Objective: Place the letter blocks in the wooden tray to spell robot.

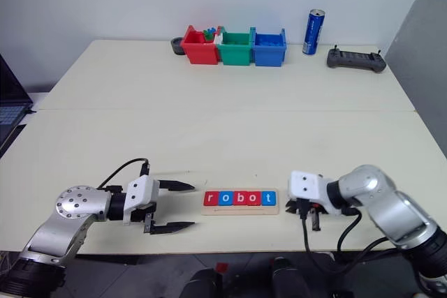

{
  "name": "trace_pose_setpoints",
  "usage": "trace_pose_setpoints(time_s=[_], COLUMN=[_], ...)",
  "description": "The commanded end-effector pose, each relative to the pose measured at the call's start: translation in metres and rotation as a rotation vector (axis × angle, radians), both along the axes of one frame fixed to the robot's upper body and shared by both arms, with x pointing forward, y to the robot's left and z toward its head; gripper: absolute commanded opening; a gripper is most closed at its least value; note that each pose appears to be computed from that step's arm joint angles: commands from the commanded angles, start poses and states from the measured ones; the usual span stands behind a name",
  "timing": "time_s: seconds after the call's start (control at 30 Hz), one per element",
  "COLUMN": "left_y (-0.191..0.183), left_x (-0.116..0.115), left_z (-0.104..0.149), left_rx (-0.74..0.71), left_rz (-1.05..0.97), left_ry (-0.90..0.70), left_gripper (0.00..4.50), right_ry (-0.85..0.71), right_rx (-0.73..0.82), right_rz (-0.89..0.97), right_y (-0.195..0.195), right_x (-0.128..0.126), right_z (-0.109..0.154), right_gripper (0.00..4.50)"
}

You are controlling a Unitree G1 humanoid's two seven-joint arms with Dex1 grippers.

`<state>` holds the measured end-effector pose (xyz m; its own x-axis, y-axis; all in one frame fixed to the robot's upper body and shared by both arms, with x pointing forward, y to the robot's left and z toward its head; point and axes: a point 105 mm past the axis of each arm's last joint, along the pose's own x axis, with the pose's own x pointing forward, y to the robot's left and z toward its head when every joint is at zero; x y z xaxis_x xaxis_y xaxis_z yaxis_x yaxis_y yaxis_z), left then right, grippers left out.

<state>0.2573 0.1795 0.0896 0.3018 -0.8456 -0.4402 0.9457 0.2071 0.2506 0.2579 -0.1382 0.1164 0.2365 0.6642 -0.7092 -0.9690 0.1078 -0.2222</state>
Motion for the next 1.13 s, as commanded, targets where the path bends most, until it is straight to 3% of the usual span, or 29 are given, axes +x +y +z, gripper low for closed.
trace_pose_setpoints(time_s=[0.03,0.27,1.13], left_y=[0.004,-0.004,-0.023], left_x=[0.011,0.013,0.020], left_z=[0.021,0.043,0.068], left_rx=[0.003,-0.043,-0.155], left_rz=[0.052,0.070,0.079], left_ry=[-0.072,-0.084,-0.105], left_gripper=[4.50,4.50,4.50], right_ry=[-0.081,-0.118,-0.147], right_rx=[0.107,0.230,0.253], right_rz=[0.027,-0.004,-0.034], right_y=[0.004,0.004,0.002], right_x=[0.003,0.006,0.012], right_z=[0.035,0.062,0.058], right_gripper=[1.89,4.37,4.44])
